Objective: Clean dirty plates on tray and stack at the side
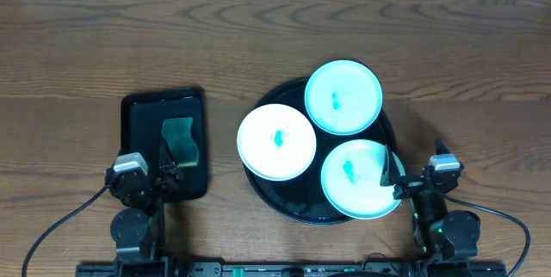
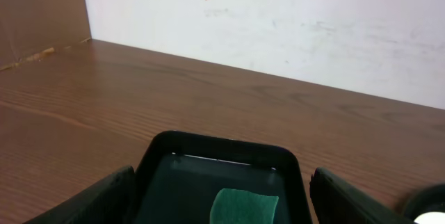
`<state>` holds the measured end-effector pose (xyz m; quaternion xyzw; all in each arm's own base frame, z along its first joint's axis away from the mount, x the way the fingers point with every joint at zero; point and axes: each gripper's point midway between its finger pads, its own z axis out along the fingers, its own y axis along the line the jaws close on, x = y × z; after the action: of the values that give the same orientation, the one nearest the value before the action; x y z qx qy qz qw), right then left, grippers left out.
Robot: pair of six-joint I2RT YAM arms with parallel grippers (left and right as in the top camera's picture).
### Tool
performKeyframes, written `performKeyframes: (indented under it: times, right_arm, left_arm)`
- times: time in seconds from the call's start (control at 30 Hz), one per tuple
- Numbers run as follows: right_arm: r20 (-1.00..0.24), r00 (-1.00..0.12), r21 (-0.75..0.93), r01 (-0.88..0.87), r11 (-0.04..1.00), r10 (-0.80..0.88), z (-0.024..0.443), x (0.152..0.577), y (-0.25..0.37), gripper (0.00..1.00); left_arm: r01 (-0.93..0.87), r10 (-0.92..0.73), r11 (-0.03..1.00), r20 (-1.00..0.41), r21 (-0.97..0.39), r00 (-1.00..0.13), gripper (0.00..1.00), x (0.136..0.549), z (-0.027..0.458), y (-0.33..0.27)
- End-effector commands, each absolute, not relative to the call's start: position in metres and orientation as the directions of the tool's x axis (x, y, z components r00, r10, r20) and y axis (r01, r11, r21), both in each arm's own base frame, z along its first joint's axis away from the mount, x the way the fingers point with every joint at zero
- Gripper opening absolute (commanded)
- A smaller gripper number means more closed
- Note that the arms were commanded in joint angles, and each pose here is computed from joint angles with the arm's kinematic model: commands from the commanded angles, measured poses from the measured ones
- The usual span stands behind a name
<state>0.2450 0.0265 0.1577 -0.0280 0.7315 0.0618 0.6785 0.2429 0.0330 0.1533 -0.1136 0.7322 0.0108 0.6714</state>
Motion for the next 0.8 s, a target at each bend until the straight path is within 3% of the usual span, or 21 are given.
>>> performKeyframes:
  times: [0.0, 0.17, 0.27, 0.63, 0.77]
  right_arm:
    - [-0.997, -0.076, 0.041, -0.115, 0.993, 0.032, 0.157, 0.245, 0.025, 0.99]
    - [-0.997, -0.076, 0.04, -0.116, 0.992, 0.032, 0.157, 0.245, 0.025, 0.99]
    - [-0.997, -0.076, 0.041, -0.115, 0.993, 0.032, 0.157, 0.245, 0.025, 0.99]
    - [-0.997, -0.077, 0.041, -0.115, 0.993, 0.032, 0.157, 0.245, 0.025, 0.99]
    - [-0.997, -0.077, 0.041, -0.115, 0.993, 0.032, 0.157, 0.245, 0.025, 0.99]
  left_arm:
    - [-0.229, -0.161, 0.964, -0.98, -0.132, -0.112, 0.8, 0.24, 0.139, 0.04]
    - [-0.223, -0.162, 0.966, -0.98, -0.134, -0.114, 0.8, 0.24, 0.139, 0.039]
    - [-0.132, -0.166, 0.98, -0.975, -0.147, -0.145, 0.8, 0.243, 0.135, 0.022]
    - [0.004, -0.284, 0.954, -0.913, -0.298, -0.293, 0.8, 0.25, 0.144, -0.011]
    - [-0.034, -0.29, 0.952, -0.862, -0.304, -0.415, 0.8, 0.258, 0.161, -0.011]
